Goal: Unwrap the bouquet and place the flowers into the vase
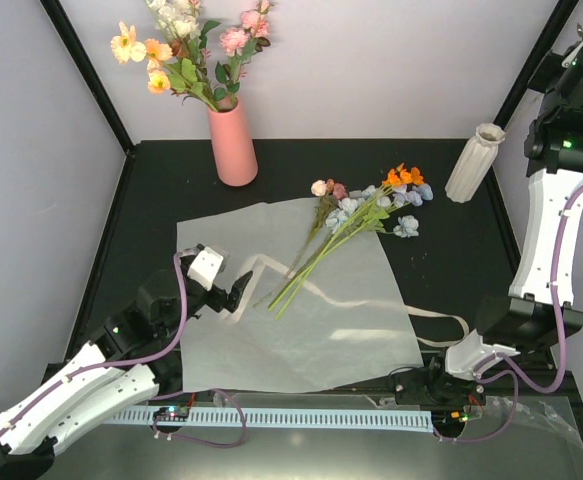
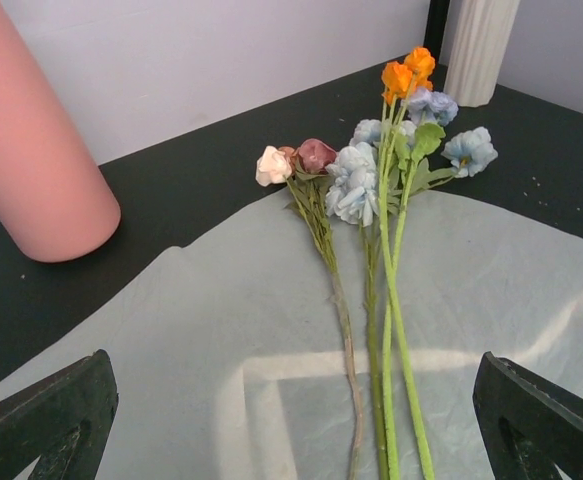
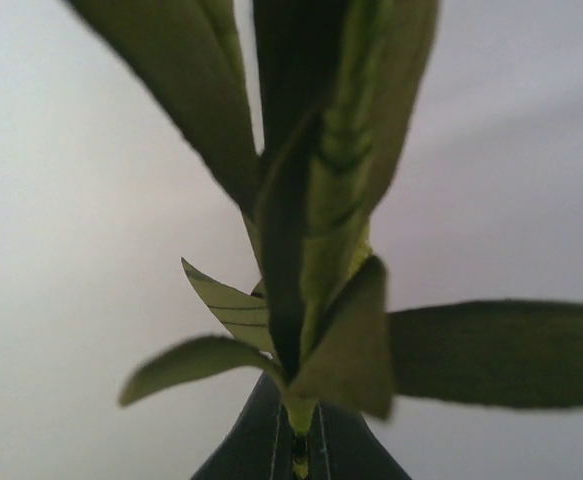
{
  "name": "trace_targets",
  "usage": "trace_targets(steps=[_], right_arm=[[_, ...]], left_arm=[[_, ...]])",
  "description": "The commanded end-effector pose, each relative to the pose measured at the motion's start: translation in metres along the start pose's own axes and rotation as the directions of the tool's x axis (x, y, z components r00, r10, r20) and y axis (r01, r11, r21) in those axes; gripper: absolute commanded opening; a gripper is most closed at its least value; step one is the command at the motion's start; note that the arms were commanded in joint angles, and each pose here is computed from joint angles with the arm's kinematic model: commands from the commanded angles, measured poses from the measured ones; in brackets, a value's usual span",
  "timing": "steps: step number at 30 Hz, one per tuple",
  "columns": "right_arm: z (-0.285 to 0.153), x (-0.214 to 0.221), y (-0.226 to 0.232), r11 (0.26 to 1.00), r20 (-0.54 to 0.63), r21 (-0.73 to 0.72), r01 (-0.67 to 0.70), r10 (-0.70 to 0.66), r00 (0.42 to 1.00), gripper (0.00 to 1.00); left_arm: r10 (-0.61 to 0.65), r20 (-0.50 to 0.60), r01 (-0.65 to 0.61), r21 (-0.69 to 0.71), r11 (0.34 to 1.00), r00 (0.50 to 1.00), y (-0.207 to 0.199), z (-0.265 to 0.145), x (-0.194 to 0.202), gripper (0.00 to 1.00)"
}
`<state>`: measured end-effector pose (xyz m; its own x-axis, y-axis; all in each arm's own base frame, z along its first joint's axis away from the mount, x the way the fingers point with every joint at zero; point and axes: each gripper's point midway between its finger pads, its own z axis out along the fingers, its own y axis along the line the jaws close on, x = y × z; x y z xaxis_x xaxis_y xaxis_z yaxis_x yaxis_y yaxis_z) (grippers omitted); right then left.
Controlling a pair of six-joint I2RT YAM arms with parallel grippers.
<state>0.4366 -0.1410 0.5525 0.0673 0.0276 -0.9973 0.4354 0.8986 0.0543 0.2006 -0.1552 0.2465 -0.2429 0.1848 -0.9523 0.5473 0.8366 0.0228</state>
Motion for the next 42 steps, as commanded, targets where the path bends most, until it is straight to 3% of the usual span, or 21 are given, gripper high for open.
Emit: trace_targets(steps=[1, 16, 25, 33, 36, 42], right_arm=[[0.014, -0.007, -0.006, 0.999, 0.041, 0.008, -0.033, 0.033, 0.999, 0.02], [0.058, 0.032, 0.003, 0.999, 0.007, -0.021, -0.047, 0.047, 0.999, 0.02], [0.079, 0.090, 0.015, 0.995, -0.084, -0.076, -0.064, 0.058, 0.995, 0.04], [0.079, 0.142, 0.014, 0.988, -0.216, -0.050, -0.143, 0.129, 0.968, 0.37], [0.076, 0.151, 0.016, 0.983, -0.266, -0.051, -0.174, 0.155, 0.951, 0.55], [0.055, 0.164, 0.015, 0.975, -0.351, -0.032, -0.218, 0.194, 0.916, 0.80]], left_arm=[[0.019, 0.022, -0.020, 0.022, 1.000, 1.000, -0.005, 0.002, -0.005, 0.99], [0.031, 0.019, -0.031, 0.021, 0.999, 0.999, -0.005, 0.002, -0.004, 0.99], [0.028, 0.021, -0.029, 0.022, 0.999, 0.999, -0.005, 0.001, -0.005, 0.99], [0.025, 0.017, -0.025, 0.017, 1.000, 1.000, -0.004, 0.001, -0.005, 0.99], [0.020, 0.008, -0.021, 0.017, 1.000, 1.000, -0.004, 0.002, -0.005, 0.99], [0.008, -0.029, -0.007, 0.010, 1.000, 1.000, -0.003, 0.005, -0.002, 0.99]])
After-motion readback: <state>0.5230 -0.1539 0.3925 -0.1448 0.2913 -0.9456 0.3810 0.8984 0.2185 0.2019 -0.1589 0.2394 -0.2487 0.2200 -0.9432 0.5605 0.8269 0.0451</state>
